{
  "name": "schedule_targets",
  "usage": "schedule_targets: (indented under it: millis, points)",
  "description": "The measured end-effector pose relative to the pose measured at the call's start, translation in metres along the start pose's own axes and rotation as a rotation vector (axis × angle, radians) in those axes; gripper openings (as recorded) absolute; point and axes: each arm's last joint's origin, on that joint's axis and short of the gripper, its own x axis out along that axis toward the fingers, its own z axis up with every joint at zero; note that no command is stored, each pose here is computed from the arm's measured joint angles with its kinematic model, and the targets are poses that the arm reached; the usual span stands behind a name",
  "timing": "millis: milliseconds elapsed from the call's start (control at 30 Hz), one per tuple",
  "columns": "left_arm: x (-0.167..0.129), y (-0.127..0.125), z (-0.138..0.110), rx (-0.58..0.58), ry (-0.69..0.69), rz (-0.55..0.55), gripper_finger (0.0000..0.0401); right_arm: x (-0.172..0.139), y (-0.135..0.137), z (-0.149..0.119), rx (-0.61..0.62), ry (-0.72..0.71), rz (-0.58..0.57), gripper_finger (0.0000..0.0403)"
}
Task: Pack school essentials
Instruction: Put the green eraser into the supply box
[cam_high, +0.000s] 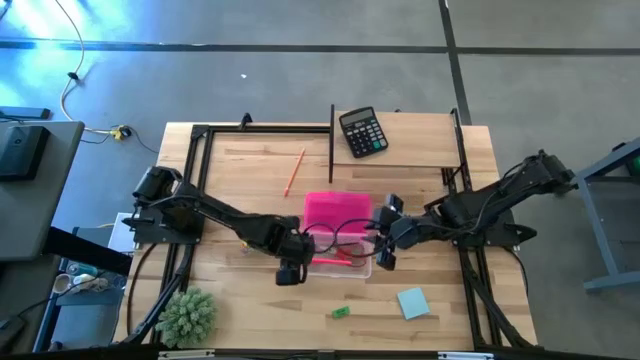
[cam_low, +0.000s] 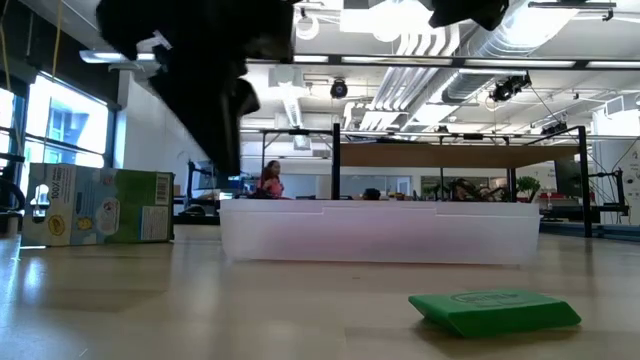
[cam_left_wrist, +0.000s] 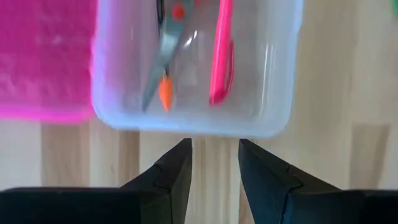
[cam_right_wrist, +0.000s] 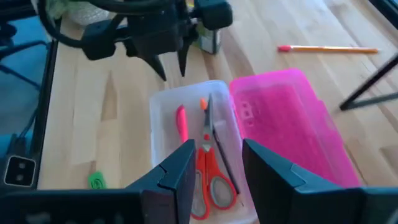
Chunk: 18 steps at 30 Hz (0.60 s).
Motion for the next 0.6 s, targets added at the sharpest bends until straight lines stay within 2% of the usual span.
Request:
schedule_targets:
  millis: [233, 367, 600]
  points:
    - [0.001, -0.01, -0.024, -0.057, 0.025, 0.009, 0.0119, 0.019, 0.016, 0.0, -0.091, -0.025, 0.057, 0.0124]
    - [-0.002, -0.014, -0.031, -0.093, 0.022, 0.01, 0.0119, 0.028, 0.025, 0.003, -0.1, -0.037, 0.162, 0.0124]
    - [-0.007, -0.023, -0.036, -0.084, 0.023, -0.005, 0.0119, 0.037, 0.031, 0.007, -0.092, -0.063, 0.228, 0.0124]
